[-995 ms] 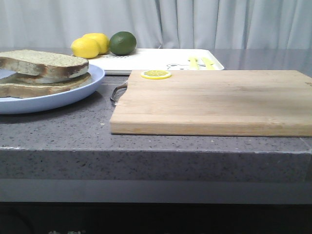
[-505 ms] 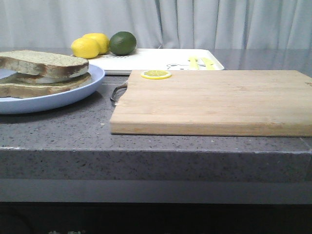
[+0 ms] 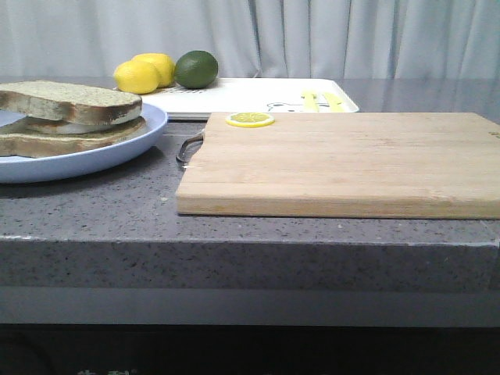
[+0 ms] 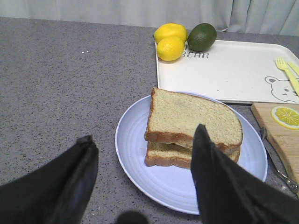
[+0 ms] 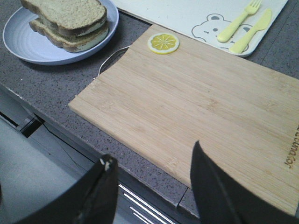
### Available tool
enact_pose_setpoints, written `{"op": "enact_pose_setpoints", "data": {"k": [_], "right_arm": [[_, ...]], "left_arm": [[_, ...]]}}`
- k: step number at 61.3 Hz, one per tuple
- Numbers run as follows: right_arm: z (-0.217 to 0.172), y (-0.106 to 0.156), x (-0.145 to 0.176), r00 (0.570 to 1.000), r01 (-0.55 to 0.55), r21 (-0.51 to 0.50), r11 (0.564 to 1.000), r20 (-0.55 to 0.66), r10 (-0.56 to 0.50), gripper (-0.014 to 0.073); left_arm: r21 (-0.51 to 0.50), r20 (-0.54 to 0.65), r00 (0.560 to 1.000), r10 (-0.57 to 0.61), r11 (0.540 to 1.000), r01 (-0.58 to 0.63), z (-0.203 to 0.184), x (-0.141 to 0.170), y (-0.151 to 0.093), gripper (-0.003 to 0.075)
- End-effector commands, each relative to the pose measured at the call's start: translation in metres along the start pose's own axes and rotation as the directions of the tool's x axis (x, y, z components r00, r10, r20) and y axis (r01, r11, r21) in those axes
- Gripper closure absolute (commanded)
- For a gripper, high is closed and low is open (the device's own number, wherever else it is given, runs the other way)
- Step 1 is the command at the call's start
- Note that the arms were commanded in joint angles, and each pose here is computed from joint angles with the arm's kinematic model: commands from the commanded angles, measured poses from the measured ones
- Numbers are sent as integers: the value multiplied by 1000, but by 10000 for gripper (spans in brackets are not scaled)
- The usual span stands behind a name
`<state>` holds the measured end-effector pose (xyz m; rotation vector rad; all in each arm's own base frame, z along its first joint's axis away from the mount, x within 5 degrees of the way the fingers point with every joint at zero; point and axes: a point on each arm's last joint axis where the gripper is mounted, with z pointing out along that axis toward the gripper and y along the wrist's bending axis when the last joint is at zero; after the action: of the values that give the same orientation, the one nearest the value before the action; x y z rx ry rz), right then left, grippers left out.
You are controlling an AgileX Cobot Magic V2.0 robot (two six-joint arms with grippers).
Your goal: Place bread and move sandwich to tray
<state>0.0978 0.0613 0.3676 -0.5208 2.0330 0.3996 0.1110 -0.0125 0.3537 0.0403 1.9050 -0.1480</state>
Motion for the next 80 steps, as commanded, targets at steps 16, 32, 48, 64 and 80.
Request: {"op": "enact_pose_setpoints", "data": {"k": [16,32,48,64,80], "right_arm": [[-8,0,-11,992,2,7,1000,125,-3,212],[-8,0,-9,995,2,7,1000,100,-3,212],[-8,0,-9,995,2,7,1000,100,-3,212],[-8,0,-9,995,2,7,1000,100,-3,212],[-8,0,-9,995,2,7,1000,100,-3,212]], "left_arm": [[-1,75,997,-11,1000,11,-3,-14,0,294],[-25,-28,999,28,999,-29,4,-6,2,294],[-23,-138,990,25,999,-29,18,-10,3,303],[-61,-340,940,4,998,-27,53,-37,11,302],[-151,-527,835,-156,985,89,109,-51,44,302]]}}
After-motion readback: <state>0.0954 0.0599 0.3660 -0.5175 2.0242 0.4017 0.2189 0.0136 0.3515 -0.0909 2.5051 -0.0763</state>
